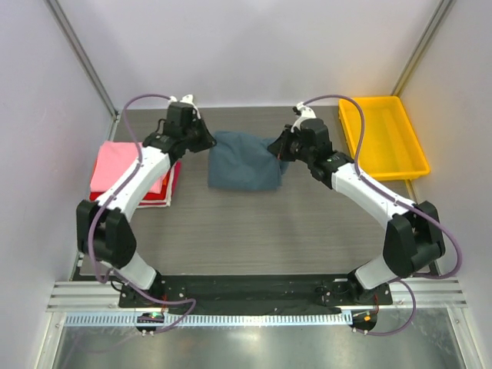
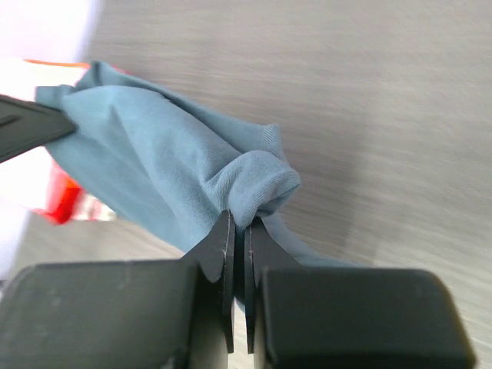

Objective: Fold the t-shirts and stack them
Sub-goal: Neatly place the folded tshirt to the corner

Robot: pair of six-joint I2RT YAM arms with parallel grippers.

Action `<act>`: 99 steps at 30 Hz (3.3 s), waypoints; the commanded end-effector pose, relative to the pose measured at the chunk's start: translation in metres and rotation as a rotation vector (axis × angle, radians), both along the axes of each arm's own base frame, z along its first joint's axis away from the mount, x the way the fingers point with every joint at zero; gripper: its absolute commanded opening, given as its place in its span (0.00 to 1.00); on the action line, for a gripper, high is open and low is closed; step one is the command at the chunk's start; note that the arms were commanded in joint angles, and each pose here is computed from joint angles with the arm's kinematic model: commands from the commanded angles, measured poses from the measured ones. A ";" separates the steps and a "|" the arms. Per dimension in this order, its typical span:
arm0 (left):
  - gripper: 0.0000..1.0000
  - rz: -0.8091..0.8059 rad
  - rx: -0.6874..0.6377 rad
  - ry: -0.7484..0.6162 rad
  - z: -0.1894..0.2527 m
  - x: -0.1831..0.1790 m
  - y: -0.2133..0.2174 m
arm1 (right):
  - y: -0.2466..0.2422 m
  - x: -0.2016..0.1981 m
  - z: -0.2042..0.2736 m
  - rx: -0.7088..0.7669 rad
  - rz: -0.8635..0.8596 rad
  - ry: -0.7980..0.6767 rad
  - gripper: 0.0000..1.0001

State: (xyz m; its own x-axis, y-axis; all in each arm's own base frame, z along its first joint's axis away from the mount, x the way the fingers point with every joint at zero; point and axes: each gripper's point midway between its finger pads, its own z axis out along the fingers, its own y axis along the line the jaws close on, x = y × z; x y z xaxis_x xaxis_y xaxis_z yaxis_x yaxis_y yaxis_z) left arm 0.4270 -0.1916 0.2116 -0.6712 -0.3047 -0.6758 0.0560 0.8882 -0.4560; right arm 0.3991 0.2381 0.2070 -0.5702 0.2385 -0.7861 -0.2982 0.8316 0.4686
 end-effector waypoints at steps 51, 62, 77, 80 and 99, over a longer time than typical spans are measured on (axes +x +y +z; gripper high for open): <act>0.00 0.895 0.244 -0.017 0.125 -0.050 0.397 | 0.354 -0.068 0.128 0.266 0.249 -0.195 0.01; 0.00 0.890 0.216 -0.011 0.111 -0.032 0.407 | 0.348 -0.035 0.113 0.271 0.195 -0.185 0.01; 0.00 0.921 0.166 -0.069 0.095 0.000 0.420 | 0.347 0.019 0.090 0.331 0.170 -0.193 0.01; 0.00 0.931 0.153 -0.066 0.087 0.009 0.425 | 0.347 0.030 0.087 0.358 0.169 -0.188 0.01; 0.00 0.912 0.002 -0.168 0.059 0.080 0.439 | 0.343 0.080 0.058 0.472 0.110 -0.220 0.12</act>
State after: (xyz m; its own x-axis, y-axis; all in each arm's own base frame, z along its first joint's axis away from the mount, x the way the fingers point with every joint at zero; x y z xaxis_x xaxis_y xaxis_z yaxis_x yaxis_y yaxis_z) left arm 0.4808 0.2055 0.2281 -0.2585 -0.7310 -0.6315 -0.6294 0.6234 -0.4640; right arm 0.4558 0.5965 0.2224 -0.5217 0.4396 -0.7312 -0.4906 0.5466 0.6786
